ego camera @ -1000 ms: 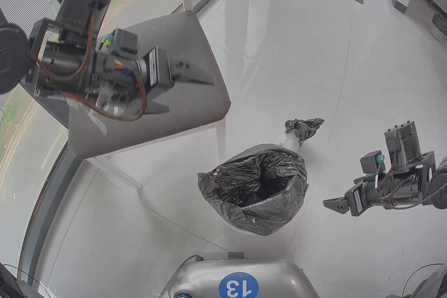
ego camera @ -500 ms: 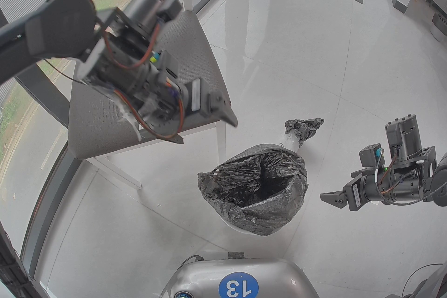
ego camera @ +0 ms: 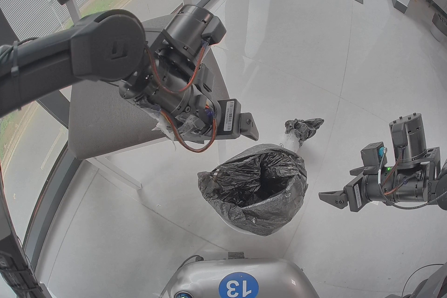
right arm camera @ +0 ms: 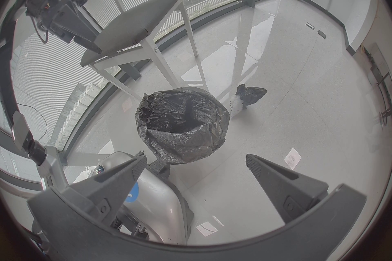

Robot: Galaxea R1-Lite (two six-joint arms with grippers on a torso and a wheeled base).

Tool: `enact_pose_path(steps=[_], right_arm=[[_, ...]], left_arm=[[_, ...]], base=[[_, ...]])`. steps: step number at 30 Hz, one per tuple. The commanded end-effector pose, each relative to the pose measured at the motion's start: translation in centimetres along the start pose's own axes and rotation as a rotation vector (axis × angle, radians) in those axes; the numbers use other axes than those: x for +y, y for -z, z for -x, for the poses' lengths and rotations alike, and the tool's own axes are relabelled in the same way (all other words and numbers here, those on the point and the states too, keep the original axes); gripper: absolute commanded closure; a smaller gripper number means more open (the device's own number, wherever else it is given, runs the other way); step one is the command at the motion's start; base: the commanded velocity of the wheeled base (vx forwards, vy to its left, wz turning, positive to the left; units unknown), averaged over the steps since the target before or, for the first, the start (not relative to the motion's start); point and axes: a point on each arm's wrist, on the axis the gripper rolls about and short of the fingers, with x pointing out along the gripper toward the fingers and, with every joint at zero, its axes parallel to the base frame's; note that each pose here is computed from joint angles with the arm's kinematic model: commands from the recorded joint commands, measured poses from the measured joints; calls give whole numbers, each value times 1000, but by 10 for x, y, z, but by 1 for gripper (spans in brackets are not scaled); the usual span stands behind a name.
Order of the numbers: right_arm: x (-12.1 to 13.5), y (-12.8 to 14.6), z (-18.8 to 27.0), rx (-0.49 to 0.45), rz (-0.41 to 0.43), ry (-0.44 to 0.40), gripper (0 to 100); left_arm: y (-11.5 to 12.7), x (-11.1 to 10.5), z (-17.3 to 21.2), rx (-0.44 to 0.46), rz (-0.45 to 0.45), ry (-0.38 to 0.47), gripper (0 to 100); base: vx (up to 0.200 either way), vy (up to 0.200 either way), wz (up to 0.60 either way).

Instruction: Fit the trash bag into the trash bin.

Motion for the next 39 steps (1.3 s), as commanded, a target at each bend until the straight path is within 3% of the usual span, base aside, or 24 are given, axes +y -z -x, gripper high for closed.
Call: enact_pose_path(steps=[1,4,10,24,33,39], right_arm=[[1,1,3,-7,5,-5,0],[1,4,3,2,5,-6,0],[2,8,2,16,5,-10,0],[6,3,-2,-20,16,-24,0],[7,3,-4,-26,23,-67,0],[9,0,-11,-46,29,-74,0]], left_arm=[[36,-1,22,6,-27,21,0],[68,5,-3,-7,-45,44,0],[103,23,-40,-83,-41,70,0],[99,47,-80,-27,1,1,0],[90,45,-106,-91,-58,93,0],[96,50,-125,-53,-91,82,0]], base=[[0,0,0],[0,0,0],[0,0,0],[0,0,0],[0,0,0],[0,0,0]])
